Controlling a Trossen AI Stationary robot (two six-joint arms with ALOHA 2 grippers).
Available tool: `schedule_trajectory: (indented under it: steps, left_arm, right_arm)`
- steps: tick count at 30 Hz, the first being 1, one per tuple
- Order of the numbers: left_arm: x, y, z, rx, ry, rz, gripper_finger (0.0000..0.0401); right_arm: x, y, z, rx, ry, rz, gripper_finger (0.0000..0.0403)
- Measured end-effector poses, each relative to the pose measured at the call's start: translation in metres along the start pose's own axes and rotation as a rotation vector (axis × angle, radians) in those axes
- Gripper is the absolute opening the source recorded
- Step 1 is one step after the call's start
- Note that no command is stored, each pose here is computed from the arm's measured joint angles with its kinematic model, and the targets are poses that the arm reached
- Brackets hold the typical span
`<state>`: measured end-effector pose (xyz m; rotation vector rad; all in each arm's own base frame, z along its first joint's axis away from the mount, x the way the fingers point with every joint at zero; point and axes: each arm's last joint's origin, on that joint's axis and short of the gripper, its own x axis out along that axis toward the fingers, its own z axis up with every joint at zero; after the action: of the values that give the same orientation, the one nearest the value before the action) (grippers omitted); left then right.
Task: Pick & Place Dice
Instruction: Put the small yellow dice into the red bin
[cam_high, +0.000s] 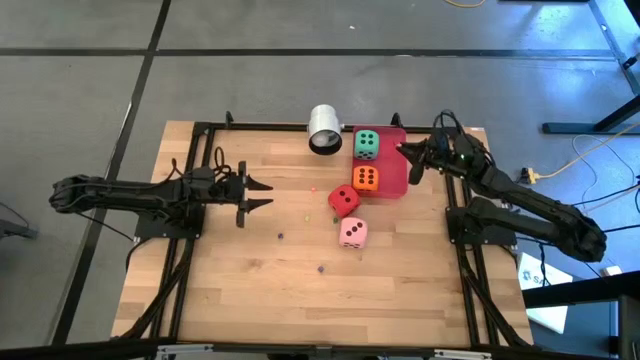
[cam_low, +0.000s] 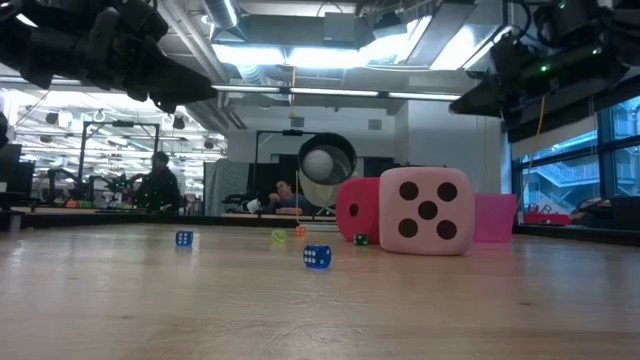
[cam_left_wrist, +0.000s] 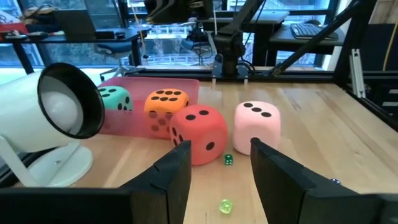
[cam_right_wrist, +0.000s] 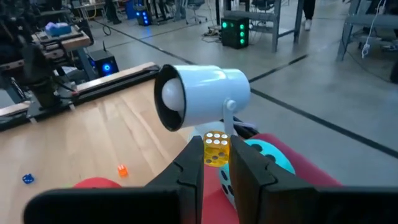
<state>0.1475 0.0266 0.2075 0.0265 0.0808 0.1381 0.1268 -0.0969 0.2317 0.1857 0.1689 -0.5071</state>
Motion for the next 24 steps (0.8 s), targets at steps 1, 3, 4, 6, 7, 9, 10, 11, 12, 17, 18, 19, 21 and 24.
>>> schedule_trajectory:
  steps: [1,3,4,6,7,9,10,11,12,17,18,19,21,24]
  left_arm:
    - [0.0,0.0,0.0,-0.004,0.0,0.0,0.0157]
    - [0.0,0.0,0.0,-0.013,0.0,0.0,0.0156]
    - [0.0,0.0,0.0,-0.014,0.0,0.0,0.0156]
    - [0.0,0.0,0.0,-0.015,0.0,0.0,0.0155]
    - [0.0,0.0,0.0,-0.015,0.0,0.0,0.0155]
    - [0.0,0.0,0.0,-0.016,0.0,0.0,0.0155]
    - [0.0,0.0,0.0,-0.02,0.0,0.0,0.0155]
    - [0.0,0.0,0.0,-0.023,0.0,0.0,0.0155]
    - [0.0,0.0,0.0,-0.024,0.001,0.0,0.0155]
    - [0.0,0.0,0.0,-0.025,0.001,0.001,0.0155]
    - [0.0,0.0,0.0,-0.025,0.001,0.001,0.0155]
    - [0.0,0.0,0.0,-0.025,0.001,0.001,0.0155]
    - [0.0,0.0,0.0,-0.025,0.002,0.002,0.0154]
    - [0.0,0.0,-0.001,-0.025,0.006,0.002,0.0154]
  right_arm:
    - [0.001,-0.003,0.0,0.005,0.004,-0.003,0.0052]
    - [0.005,-0.009,-0.001,0.018,0.022,-0.013,0.0052]
    - [0.007,-0.012,0.001,0.025,0.03,-0.02,0.0052]
    - [0.011,-0.018,0.005,0.037,0.043,-0.027,0.0052]
    - [0.014,-0.02,0.007,0.043,0.053,-0.028,0.0052]
    - [0.021,-0.025,0.011,0.054,0.079,-0.03,0.0052]
    - [0.025,-0.028,0.014,0.058,0.092,-0.034,0.0052]
    - [0.029,-0.031,0.017,0.058,0.108,-0.039,0.0052]
    - [0.032,-0.033,0.019,0.055,0.132,-0.045,0.0052]
    - [0.055,-0.048,0.027,0.025,0.283,-0.119,0.0052]
    - [0.059,-0.051,0.028,0.016,0.313,-0.134,0.0052]
    - [0.064,-0.054,0.029,0.009,0.341,-0.15,0.0052]
    - [0.073,-0.059,0.031,-0.001,0.394,-0.167,0.0052]
    - [0.088,-0.065,0.034,-0.009,0.471,-0.161,0.0052]
